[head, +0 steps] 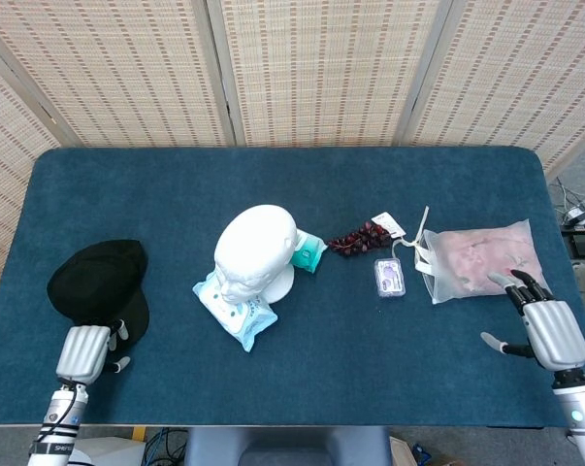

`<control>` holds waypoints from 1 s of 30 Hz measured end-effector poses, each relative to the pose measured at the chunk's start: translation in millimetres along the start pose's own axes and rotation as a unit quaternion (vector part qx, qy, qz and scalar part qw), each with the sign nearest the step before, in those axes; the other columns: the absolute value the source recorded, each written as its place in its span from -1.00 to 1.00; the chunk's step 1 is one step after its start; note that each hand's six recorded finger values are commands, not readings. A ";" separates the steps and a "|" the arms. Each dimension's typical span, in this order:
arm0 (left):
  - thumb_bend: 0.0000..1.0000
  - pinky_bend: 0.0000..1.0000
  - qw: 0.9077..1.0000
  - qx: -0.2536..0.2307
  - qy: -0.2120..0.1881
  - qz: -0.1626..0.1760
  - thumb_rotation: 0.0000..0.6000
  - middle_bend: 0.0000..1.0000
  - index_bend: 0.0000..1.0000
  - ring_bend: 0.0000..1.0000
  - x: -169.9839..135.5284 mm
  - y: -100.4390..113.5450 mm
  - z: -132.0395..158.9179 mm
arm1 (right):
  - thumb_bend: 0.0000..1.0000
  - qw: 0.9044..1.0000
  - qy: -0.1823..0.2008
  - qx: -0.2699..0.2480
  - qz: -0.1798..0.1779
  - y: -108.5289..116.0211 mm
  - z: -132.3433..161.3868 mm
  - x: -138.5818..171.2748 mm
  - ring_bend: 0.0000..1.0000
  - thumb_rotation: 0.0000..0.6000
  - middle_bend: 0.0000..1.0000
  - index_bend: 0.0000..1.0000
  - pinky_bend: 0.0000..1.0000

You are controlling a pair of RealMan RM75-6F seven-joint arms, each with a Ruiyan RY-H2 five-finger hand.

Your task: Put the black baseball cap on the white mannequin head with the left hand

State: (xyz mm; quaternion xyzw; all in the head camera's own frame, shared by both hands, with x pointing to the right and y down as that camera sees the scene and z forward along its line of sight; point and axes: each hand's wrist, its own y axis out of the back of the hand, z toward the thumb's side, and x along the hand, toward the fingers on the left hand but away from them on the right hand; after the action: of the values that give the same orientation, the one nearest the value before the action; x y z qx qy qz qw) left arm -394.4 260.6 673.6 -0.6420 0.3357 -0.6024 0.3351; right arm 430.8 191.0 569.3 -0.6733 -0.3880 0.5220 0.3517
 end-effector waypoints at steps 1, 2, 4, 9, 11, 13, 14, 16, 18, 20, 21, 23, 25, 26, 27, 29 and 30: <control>-0.97 -0.11 1.000 0.000 0.001 0.001 1.00 0.33 0.02 -0.17 0.3 -0.4 0.3 | -1.00 1.000 0.000 0.000 0.000 0.3 -0.1 0.0 -0.75 1.00 -0.50 -0.67 -0.38; -0.98 -0.11 1.000 0.000 0.002 0.001 1.00 0.33 0.02 -0.17 0.7 -0.8 0.5 | -1.00 1.000 0.000 -0.001 0.000 0.4 -0.2 0.1 -0.75 1.00 -0.50 -0.67 -0.38; -0.98 -0.11 1.000 0.002 0.004 0.003 1.00 0.34 0.02 -0.17 1.5 -2.0 0.4 | -1.00 1.000 0.000 -0.001 0.000 0.4 -0.4 0.2 -0.75 1.00 -0.50 -0.67 -0.38; -0.98 -0.13 1.000 0.014 0.012 0.005 1.00 0.37 0.02 -0.17 3.8 -7.1 -1.5 | -1.00 1.000 0.000 -0.002 0.000 0.7 -0.7 0.2 -0.75 1.00 -0.50 -0.67 -0.38; -0.99 -0.14 1.000 0.015 0.014 0.005 1.00 0.38 0.02 -0.17 4.5 -8.6 -1.9 | -1.00 1.000 0.000 -0.002 0.000 0.6 -0.9 0.1 -0.75 1.00 -0.50 -0.67 -0.38; -0.99 -0.14 1.000 0.016 0.016 0.006 1.00 0.40 0.02 -0.17 5.2 -9.9 -2.2 | -1.00 1.000 0.000 -0.002 0.000 0.6 -1.0 0.0 -0.75 1.00 -0.50 -0.67 -0.38; -0.99 -0.14 1.000 0.016 0.017 0.006 1.00 0.41 0.03 -0.17 5.6 -10.3 -2.4 | -1.00 1.000 0.000 -0.002 0.000 0.6 -1.0 0.0 -0.75 1.00 -0.50 -0.67 -0.38; -0.99 -0.14 1.000 0.019 0.019 0.007 1.00 0.41 0.03 -0.17 6.5 -11.8 -3.0 | -1.00 1.000 0.000 -0.002 0.000 0.8 -1.0 0.1 -0.75 1.00 -0.50 -0.67 -0.38; -0.99 -0.14 0.999 0.023 0.020 0.009 1.00 0.42 0.03 -0.17 7.5 -13.2 -3.3 | -1.00 1.000 0.000 -0.003 0.000 1.0 -1.3 0.2 -0.75 1.00 -0.50 -0.67 -0.38; -0.99 -0.14 0.999 0.029 0.021 0.010 1.00 0.42 0.03 -0.17 8.0 -13.9 -3.7 | -1.00 1.000 -0.001 -0.003 -0.001 1.3 -1.6 0.2 -0.75 1.00 -0.50 -0.67 -0.38; -0.99 -0.14 0.999 0.033 0.022 0.011 1.00 0.42 0.03 -0.17 8.3 -14.3 -3.9 | -1.00 1.000 -0.001 -0.003 -0.001 1.5 -1.7 0.3 -0.75 1.00 -0.50 -0.67 -0.38; -0.99 -0.14 0.999 0.038 0.023 0.012 1.00 0.43 0.03 -0.16 8.7 -15.3 -4.2 | -1.00 1.000 0.000 -0.004 -0.001 1.5 -1.7 0.5 -0.75 1.00 -0.50 -0.67 -0.38; -0.99 -0.14 0.999 0.042 0.025 0.014 1.00 0.43 0.03 -0.16 9.2 -15.9 -4.9 | -1.00 1.000 0.000 -0.004 -0.001 1.8 -1.7 0.6 -0.75 1.00 -0.50 -0.67 -0.38; -0.99 -0.14 0.999 0.044 0.026 0.015 1.00 0.43 0.04 -0.16 9.4 -16.3 -5.3 | -1.00 1.000 0.000 -0.004 -0.002 1.8 -1.7 0.7 -0.75 1.00 -0.50 -0.67 -0.38; -0.99 -0.14 0.998 0.046 0.026 0.016 1.00 0.44 0.04 -0.15 9.6 -16.9 -5.8 | -1.00 1.000 0.000 -0.004 -0.002 1.8 -1.7 0.8 -0.75 1.00 -0.50 -0.67 -0.38; -0.99 -0.14 0.998 0.049 0.027 0.017 1.00 0.44 0.05 -0.15 9.8 -17.3 -6.2 | -1.00 1.000 0.000 -0.004 -0.002 1.8 -1.7 0.7 -0.75 1.00 -0.50 -0.67 -0.38; -0.99 -0.14 0.998 0.051 0.027 0.019 1.00 0.44 0.05 -0.15 9.9 -17.3 -6.5 | -1.00 1.000 0.000 -0.004 -0.002 1.7 -1.7 0.6 -0.75 1.00 -0.50 -0.67 -0.38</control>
State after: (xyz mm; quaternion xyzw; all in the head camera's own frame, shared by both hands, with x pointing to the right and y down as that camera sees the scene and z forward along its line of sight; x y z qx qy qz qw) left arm -399.9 261.7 693.8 -0.6013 0.3260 -0.6289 0.3697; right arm 432.8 190.7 567.8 -0.6739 -0.3911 0.5202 0.3498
